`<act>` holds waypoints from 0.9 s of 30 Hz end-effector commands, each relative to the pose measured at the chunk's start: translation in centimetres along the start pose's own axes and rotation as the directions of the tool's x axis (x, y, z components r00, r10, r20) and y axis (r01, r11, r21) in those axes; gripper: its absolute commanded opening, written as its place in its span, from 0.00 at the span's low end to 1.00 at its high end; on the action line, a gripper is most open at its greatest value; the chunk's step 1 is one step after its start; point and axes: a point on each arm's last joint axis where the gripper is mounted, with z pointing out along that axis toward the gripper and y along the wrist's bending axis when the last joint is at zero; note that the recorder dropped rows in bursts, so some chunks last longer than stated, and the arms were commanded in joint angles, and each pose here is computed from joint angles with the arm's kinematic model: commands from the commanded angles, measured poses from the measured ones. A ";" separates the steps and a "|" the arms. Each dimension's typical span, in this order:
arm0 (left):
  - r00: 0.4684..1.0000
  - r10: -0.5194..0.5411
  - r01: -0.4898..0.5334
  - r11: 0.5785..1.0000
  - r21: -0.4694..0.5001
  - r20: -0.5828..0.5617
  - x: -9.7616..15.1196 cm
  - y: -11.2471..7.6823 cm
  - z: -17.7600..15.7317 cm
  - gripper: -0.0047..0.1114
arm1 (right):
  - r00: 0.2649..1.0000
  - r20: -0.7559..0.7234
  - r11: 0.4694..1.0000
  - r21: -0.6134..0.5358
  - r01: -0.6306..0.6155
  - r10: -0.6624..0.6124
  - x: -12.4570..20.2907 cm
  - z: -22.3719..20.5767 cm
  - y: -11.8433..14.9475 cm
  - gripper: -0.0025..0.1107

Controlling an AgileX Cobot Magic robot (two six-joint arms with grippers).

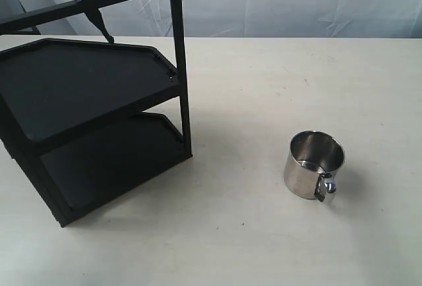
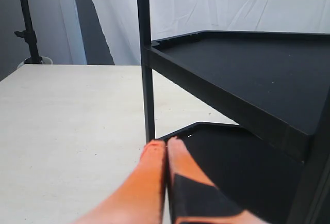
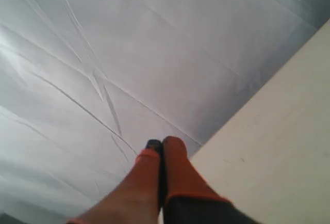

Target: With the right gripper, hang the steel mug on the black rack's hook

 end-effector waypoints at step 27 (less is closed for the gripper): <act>1.000 -0.002 0.002 1.000 0.001 0.005 0.0 0.0 0.0 0.05 | 0.086 -0.909 0.787 -0.301 0.539 -0.407 2.3 24.7 0.9 0.50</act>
